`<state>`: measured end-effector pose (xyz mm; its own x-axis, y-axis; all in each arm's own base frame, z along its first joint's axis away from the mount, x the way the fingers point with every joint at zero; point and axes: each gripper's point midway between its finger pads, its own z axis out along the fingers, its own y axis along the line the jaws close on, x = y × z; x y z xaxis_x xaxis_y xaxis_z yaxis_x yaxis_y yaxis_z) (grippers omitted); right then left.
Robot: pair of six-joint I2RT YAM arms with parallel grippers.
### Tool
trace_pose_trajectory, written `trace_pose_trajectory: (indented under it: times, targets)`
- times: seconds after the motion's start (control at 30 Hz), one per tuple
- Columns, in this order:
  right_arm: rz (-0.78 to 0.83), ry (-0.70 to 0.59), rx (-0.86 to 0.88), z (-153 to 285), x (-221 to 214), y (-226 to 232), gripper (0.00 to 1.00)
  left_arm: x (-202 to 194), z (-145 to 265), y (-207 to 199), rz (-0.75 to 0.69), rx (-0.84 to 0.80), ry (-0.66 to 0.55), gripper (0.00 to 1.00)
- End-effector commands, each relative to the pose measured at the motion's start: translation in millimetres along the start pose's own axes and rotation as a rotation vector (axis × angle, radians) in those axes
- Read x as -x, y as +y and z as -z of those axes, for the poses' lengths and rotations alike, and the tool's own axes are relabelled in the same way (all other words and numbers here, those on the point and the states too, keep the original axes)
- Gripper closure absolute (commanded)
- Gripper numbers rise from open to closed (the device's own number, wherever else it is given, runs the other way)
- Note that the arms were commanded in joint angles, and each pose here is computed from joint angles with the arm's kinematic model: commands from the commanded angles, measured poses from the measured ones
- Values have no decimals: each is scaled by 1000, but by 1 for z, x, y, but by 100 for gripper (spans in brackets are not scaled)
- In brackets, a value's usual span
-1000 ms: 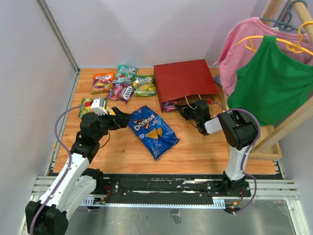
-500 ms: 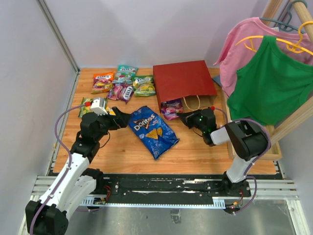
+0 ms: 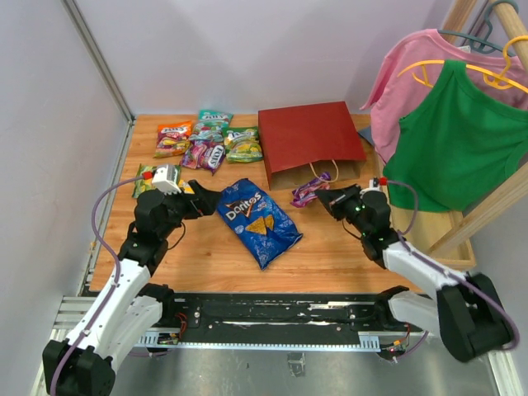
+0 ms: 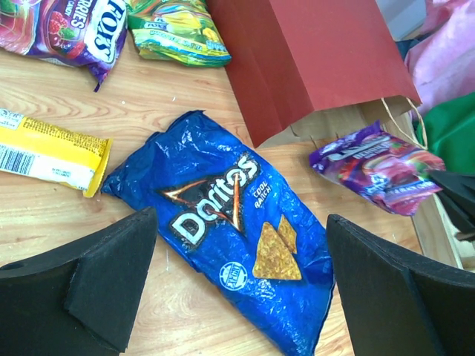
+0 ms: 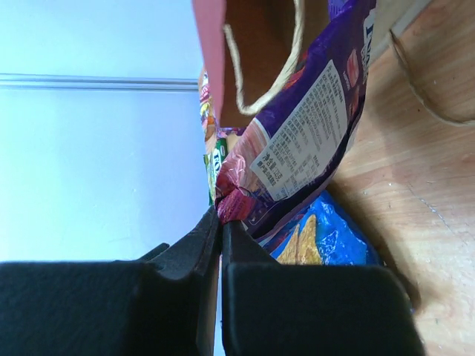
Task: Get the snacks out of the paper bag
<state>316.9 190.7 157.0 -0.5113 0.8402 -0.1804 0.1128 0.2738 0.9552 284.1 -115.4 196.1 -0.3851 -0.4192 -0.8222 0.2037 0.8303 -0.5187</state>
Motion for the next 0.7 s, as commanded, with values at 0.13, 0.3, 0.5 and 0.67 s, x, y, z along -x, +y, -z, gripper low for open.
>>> trace_pose_trajectory:
  times: [0.13, 0.3, 0.5, 0.67]
  targets:
    - [198, -56, -41, 52, 8, 20, 99, 22, 6, -27, 33, -105, -53, 0]
    - [200, -70, -34, 73, 7, 19, 99, 24, 10, -32, 53, -122, -61, 0]
    - [274, 16, 29, 77, -9, 39, 99, 38, 22, -40, 89, -126, -99, 0]
    - [484, 136, 65, 75, -53, 68, 99, 47, 30, -49, 191, -111, -76, 0]
